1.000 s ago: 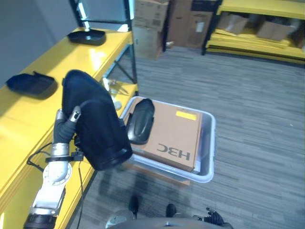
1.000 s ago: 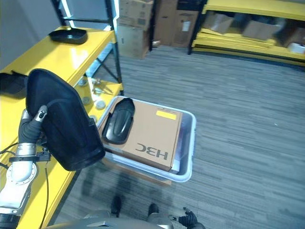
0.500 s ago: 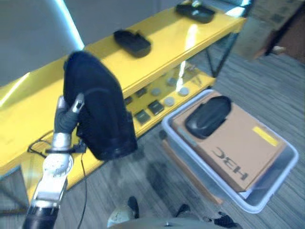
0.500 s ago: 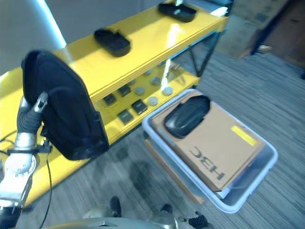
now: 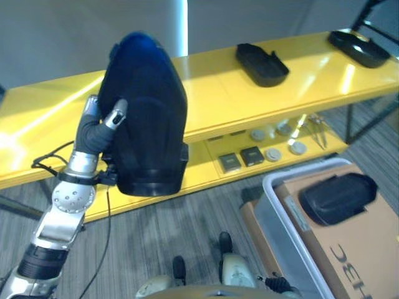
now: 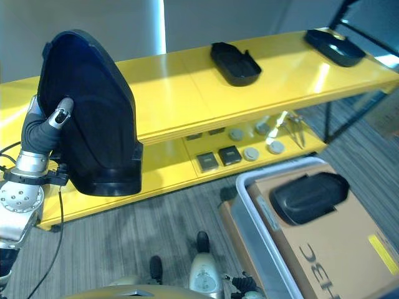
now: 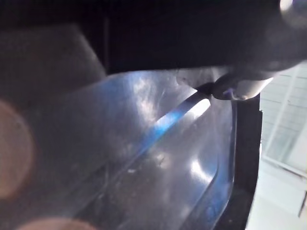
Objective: Move parts from the plastic box to the shelf.
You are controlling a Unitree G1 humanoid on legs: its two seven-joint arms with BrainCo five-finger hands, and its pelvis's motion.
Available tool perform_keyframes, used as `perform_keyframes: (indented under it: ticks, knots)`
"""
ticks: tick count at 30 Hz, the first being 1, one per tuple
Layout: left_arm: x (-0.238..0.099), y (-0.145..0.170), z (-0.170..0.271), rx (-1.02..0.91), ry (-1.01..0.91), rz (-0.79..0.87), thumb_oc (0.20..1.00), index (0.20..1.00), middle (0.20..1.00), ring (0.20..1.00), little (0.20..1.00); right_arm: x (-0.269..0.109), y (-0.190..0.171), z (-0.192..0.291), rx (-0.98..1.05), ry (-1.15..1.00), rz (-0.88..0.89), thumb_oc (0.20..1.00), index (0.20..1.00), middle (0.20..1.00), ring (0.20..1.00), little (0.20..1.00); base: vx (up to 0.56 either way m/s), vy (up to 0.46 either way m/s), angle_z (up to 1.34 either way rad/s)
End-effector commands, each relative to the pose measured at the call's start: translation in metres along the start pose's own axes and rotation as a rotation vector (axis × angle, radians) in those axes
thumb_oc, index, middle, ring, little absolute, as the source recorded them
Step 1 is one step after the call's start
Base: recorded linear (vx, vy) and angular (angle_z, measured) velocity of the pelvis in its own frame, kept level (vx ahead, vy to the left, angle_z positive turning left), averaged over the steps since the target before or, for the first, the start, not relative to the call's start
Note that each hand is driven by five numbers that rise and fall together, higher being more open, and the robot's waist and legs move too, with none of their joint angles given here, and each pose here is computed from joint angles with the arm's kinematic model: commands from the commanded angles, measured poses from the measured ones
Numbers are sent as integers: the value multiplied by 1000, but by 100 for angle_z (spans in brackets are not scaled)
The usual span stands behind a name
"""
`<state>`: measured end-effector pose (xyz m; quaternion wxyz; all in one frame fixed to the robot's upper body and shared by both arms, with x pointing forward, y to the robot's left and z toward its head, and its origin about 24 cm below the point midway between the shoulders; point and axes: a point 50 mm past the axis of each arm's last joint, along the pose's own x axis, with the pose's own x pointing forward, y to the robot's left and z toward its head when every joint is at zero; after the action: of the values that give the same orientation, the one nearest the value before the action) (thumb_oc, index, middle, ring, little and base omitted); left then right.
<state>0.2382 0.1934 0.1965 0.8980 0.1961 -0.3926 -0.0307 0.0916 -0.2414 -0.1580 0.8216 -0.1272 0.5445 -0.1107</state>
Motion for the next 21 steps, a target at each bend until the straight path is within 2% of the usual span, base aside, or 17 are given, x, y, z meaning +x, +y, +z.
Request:
perform_keyframes:
  ticks: [1,6,11,15,17,21]
  knots:
    - [15,5,21,-116,-148,57,200,200,200,200,200,0,-4,0,1,-5,2,1000,1000,1000,1000,1000,75,-51,96]
    - [7,7,3,-107,-41,91,200,200,200,200,200,-1,-8,-7,19,9,-11,1000,1000,1000,1000,1000,202,-307,83]
    - [1,19,-17,-116,51,196,200,200,200,200,200,0,-25,-5,-96,-8,-32,1000,1000,1000,1000,1000,109,-216,23]
    - [6,24,-25,-114,81,232,200,200,200,200,200,-1,-27,-10,-121,2,-32,1000,1000,1000,1000,1000,51,-60,26]
    - [18,33,-30,-83,73,256,200,200,200,200,200,0,-35,-7,-122,3,-58,1000,1000,1000,1000,1000,92,23,27]
    - [14,43,-44,-74,136,289,200,200,200,200,200,0,-36,-8,-96,-1,-75,1000,1000,1000,1000,1000,131,64,-18]
